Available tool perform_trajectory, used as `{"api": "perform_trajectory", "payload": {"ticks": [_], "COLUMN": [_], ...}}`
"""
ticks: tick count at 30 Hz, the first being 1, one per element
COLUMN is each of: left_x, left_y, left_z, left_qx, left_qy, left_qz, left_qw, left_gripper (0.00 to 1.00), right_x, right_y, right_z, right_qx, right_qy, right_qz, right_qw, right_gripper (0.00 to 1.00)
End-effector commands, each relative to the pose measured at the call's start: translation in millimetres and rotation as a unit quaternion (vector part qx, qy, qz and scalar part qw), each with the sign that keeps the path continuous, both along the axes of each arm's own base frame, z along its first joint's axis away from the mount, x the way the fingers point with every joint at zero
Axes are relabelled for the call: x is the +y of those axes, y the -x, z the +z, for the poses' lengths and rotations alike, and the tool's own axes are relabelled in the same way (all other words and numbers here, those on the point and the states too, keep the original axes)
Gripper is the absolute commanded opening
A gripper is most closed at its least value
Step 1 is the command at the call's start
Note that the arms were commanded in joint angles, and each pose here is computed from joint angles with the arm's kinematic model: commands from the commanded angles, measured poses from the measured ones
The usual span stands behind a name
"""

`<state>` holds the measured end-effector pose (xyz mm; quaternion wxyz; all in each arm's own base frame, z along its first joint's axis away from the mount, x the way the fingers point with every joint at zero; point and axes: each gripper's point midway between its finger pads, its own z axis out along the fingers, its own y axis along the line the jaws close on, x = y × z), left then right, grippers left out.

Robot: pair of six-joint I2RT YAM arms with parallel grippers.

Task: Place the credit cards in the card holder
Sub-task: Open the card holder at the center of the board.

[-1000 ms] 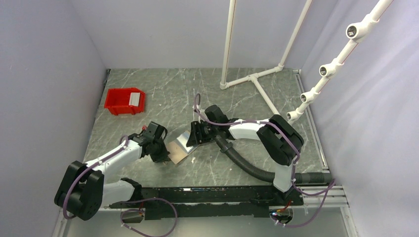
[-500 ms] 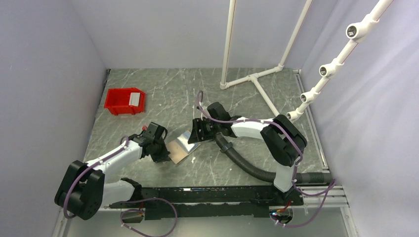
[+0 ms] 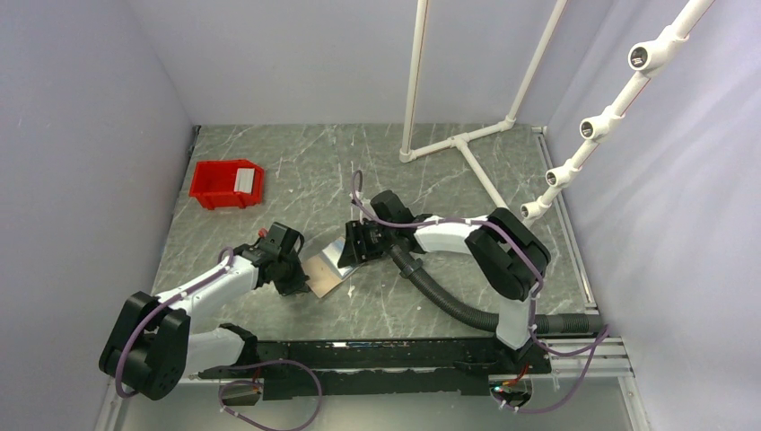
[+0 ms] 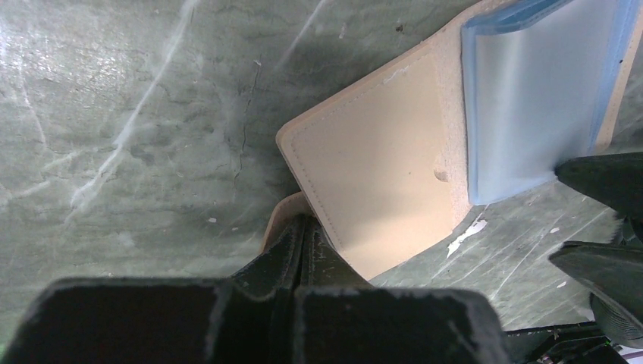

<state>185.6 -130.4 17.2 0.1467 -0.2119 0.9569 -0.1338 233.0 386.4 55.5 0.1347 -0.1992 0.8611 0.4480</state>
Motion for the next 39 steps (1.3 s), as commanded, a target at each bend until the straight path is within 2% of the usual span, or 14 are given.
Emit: {"api": "perform_trajectory", "payload": {"ticks": [1, 10, 23, 32, 39], "left_x": [-1.4, -1.4, -2.9, -2.0, -3.3], "left_y": [-3.1, -0.6, 0.3, 0.9, 0.4], "left_z": [-0.6, 0.0, -3.2, -3.1, -3.1], "left_qx": [-0.007, -0.008, -0.005, -0.005, -0.004], "left_qy": [0.006, 0.010, 0.014, 0.012, 0.014], "left_qz": [0.007, 0.005, 0.005, 0.006, 0.003], "left_qw": [1.000, 1.000, 1.000, 1.000, 1.000], "left_gripper": [0.01, 0.00, 0.00, 0.00, 0.00], "right_x": [19.9, 4.8, -1.8, 10.0, -3.4], "right_y": [-4.3, -21.4, -21.3, -11.2, -19.3], "right_z": [16.4, 13.2, 8.0, 19.8, 20.2], "right_qx": [-0.014, -0.043, -0.030, -0.045, -0.085], "right_qy": [-0.032, 0.010, 0.006, -0.001, 0.051], "right_qz": [0.015, -0.013, -0.019, -0.006, -0.023], "right_qw": [0.999, 0.999, 0.999, 0.999, 0.995], "right_gripper": [0.54, 0.57, 0.57, 0.49, 0.58]}}
